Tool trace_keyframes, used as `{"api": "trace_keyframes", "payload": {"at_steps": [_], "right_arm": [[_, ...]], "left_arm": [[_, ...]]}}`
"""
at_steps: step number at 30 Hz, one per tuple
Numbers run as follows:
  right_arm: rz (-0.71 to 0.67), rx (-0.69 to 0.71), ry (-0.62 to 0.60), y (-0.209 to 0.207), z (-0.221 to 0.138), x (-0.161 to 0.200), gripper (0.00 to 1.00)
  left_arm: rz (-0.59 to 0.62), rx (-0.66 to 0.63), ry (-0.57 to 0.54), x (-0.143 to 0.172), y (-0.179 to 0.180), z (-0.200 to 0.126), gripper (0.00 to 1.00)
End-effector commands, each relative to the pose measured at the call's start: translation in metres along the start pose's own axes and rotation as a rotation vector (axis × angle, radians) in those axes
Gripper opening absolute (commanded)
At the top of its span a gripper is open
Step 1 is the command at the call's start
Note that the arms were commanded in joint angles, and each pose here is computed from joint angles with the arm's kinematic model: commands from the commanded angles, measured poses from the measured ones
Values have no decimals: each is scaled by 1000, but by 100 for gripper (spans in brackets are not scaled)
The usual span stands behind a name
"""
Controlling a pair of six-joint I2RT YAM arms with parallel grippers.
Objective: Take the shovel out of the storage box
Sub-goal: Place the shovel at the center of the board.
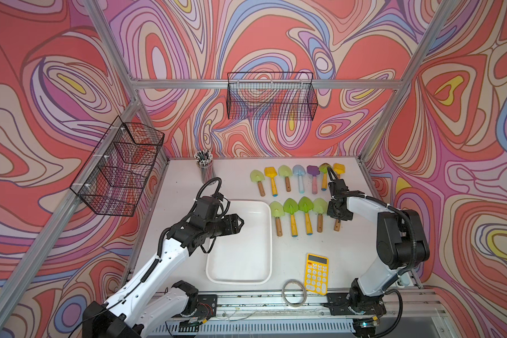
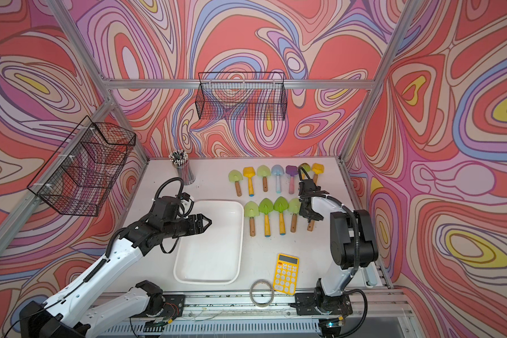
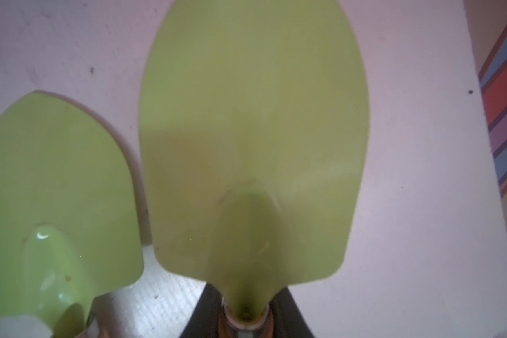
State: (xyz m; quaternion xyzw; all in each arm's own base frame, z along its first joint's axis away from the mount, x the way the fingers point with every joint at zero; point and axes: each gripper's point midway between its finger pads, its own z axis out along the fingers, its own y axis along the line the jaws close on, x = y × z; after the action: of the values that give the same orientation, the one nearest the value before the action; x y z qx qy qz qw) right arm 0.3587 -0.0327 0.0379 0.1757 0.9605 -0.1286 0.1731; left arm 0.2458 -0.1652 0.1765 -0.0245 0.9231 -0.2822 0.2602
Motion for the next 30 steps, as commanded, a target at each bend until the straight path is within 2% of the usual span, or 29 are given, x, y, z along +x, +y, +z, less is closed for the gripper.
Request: {"api": "trace_keyframes", "payload": {"at_steps": [1, 11, 15, 30], "right_arm": [[12, -4, 0, 3, 12, 0, 11], [13, 8, 29, 7, 37, -1, 13], [13, 11, 64, 7, 43, 3, 19], [21, -34, 47, 9, 28, -1, 35]], "left_arm": [[4, -20, 37, 12, 9, -1, 72], [2, -39, 33, 12, 13, -5, 73], [-3, -46, 35, 13, 16, -6, 72], [-9, -115, 27, 7, 31, -4, 73]]}}
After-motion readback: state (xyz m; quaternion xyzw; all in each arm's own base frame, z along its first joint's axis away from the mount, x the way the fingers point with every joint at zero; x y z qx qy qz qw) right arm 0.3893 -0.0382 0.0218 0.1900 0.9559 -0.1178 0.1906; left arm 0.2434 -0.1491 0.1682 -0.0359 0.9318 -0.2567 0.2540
